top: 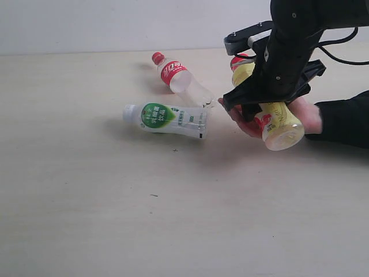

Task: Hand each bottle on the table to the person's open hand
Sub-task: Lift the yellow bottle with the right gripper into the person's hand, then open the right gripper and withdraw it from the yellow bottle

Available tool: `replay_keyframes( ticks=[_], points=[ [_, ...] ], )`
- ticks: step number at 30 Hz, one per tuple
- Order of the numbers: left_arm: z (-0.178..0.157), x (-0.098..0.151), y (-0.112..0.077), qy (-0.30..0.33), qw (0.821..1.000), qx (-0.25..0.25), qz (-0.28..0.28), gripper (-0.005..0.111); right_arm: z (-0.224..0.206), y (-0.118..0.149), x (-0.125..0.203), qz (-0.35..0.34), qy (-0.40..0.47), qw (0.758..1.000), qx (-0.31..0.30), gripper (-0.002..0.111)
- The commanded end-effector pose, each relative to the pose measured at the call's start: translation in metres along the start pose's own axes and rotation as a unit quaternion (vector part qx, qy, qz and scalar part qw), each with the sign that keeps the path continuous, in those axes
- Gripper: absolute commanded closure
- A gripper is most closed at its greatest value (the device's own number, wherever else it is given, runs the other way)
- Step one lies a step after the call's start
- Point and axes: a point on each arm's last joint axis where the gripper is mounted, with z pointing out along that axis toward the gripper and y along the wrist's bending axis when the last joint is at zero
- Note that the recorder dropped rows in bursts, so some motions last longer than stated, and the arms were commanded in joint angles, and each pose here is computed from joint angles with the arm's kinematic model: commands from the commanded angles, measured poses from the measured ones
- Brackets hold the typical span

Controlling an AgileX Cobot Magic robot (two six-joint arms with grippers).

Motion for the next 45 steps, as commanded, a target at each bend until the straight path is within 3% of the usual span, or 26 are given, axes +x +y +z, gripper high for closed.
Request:
replay_keyframes(
  ticks=[1,12,24,33,45],
  points=[
    [0.0,0.0,0.0,-0.002,1.0,0.0,-0.003,0.103,0.001,-0.002,0.0,0.003,-0.003,1.0,-0.001,0.106],
    [0.0,0.0,0.0,-0.002,1.0,0.0,-0.003,0.103,0.019,0.0,0.0,-0.007,0.015,1.0,0.006,0.078],
    [0.0,0.0,0.0,-0.002,1.0,0.0,-0.003,0.103,0.018,0.001,0.0,-0.007,0.013,1.0,0.005,0.031],
    [0.0,0.0,0.0,-0.002,1.0,0.0,-0.003,0.103,0.018,0.0,0.0,-0.01,0.014,1.0,0.006,0.018],
    [0.0,0.0,0.0,-0.002,1.0,0.0,-0.003,0.103,0.008,-0.003,-0.003,-0.021,-0.007,1.0,0.017,0.017]
  ],
)
